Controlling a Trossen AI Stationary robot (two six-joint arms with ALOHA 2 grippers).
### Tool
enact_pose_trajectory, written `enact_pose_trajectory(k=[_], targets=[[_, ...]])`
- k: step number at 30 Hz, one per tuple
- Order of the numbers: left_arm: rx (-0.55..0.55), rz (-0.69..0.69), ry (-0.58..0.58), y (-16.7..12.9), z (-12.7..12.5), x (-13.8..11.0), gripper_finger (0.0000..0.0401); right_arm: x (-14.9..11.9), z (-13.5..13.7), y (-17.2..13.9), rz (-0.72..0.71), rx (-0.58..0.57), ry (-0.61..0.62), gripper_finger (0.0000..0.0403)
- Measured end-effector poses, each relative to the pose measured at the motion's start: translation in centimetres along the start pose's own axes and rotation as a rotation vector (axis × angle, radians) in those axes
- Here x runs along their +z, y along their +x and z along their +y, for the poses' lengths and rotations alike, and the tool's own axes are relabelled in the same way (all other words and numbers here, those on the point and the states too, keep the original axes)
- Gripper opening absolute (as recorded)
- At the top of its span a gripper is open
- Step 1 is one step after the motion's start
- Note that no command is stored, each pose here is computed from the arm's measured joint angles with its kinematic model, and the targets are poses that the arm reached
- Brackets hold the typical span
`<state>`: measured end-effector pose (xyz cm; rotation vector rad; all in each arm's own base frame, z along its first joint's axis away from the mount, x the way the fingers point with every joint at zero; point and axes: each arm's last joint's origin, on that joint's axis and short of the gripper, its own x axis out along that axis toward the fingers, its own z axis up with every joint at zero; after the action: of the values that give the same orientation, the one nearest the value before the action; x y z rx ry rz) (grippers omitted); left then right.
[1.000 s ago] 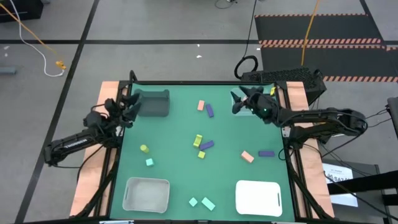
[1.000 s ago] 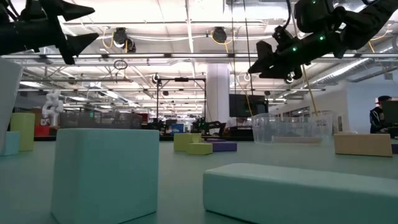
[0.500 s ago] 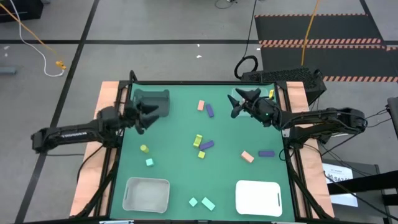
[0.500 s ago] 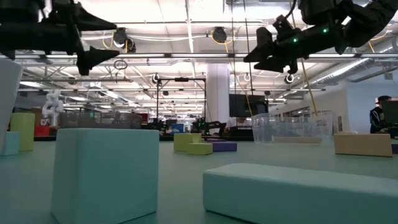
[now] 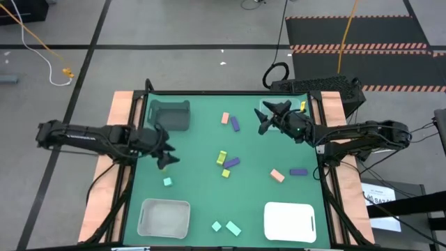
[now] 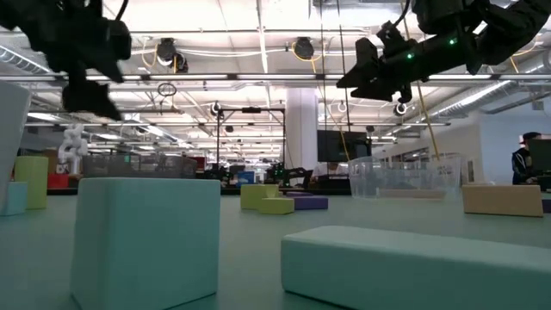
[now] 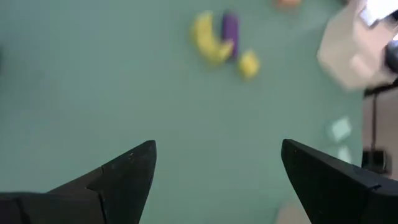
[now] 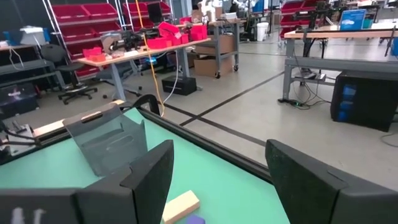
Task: Sort & place blocks by color
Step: Put the left light green block into the black bin
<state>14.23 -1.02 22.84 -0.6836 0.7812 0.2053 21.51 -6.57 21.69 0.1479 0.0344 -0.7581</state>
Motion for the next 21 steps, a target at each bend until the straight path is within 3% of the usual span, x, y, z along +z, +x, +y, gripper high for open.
enact_pose_trajectory(k=[7, 21], targets=[[0.231, 0.273, -0.134, 0.2, -0.3, -2.4, 0.0347, 0.0, 0.0, 0.0, 0.005, 0.000, -0.003, 0.0247], [0.465, 0.416, -0.143, 4.5, 0.0, -4.3, 0.0344, 0.0, 0.0, 0.0, 0.005, 0.000, -0.003, 0.0247]])
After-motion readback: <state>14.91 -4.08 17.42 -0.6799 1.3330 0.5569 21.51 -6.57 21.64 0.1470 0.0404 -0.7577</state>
